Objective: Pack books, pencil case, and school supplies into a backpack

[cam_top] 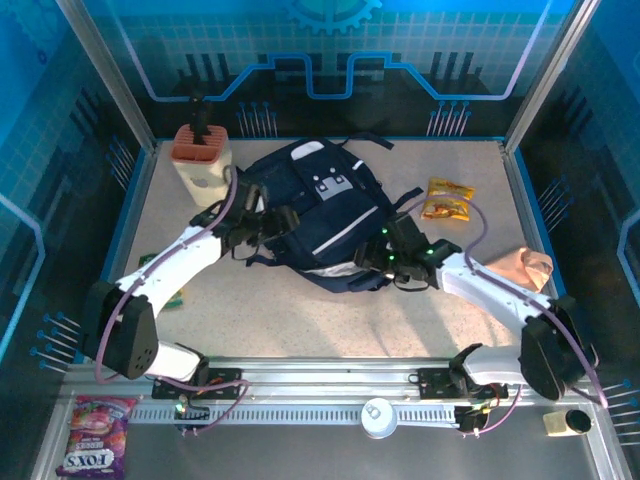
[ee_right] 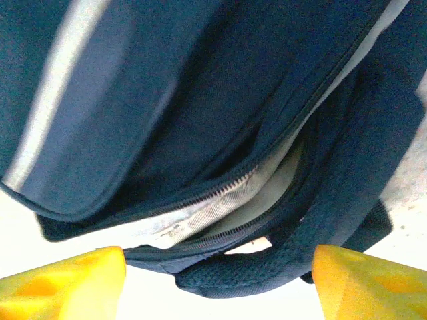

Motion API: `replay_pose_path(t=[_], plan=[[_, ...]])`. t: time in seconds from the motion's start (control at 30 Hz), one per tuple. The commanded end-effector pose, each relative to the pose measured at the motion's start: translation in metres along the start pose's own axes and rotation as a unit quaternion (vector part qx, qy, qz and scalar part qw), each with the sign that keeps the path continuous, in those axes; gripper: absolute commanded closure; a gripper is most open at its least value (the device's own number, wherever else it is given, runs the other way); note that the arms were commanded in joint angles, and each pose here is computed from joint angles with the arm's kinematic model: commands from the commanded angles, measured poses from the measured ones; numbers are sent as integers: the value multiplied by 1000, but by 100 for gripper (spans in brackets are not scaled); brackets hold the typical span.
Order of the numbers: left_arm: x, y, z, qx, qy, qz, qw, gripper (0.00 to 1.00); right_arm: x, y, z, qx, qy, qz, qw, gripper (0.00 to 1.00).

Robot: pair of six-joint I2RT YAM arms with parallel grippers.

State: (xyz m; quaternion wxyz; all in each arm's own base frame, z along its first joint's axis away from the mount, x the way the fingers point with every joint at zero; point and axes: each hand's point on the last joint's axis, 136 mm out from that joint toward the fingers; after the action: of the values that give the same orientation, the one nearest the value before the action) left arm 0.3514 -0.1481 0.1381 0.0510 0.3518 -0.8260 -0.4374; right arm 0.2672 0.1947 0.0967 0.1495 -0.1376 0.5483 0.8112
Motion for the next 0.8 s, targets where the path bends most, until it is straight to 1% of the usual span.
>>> replay_pose_path(t=[0.0, 0.1, 0.2, 0.33, 0.43, 0.53, 0.77], plan=[[-8, -3, 25, 7, 79, -4, 997, 30, 10, -15, -2, 18, -8, 29, 999, 27], [-12, -9, 39, 12, 112, 2, 994, 32, 13, -26, -18, 51, -2, 40, 998, 29], [-12, -19, 48, 8, 125, 10, 992, 34, 11, -33, -43, 84, -7, 49, 995, 32], [-10, -32, 50, 10, 132, 22, 991, 34, 7, -38, -86, 131, -19, 53, 990, 35], [-8, -40, 48, 19, 138, 34, 990, 35, -2, -40, -109, 150, -26, 50, 987, 37], [-4, -45, 45, 37, 148, 43, 987, 35, -15, -37, -117, 151, -29, 40, 987, 38], [0, -55, 44, 59, 179, 42, 981, 35, -43, -14, -107, 131, -22, -12, 991, 37]])
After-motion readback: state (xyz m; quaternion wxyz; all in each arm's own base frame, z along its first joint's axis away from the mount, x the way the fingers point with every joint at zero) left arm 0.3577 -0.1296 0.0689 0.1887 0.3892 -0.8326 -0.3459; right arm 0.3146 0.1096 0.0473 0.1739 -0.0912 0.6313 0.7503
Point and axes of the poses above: each hand's point on the last joint's axis, 136 mm out from that joint toward the fingers, its own y axis back along the fingers, its own z axis along the line the jaws close on, x = y × z, and after that the axes turned 13 degrees about y, right-handed
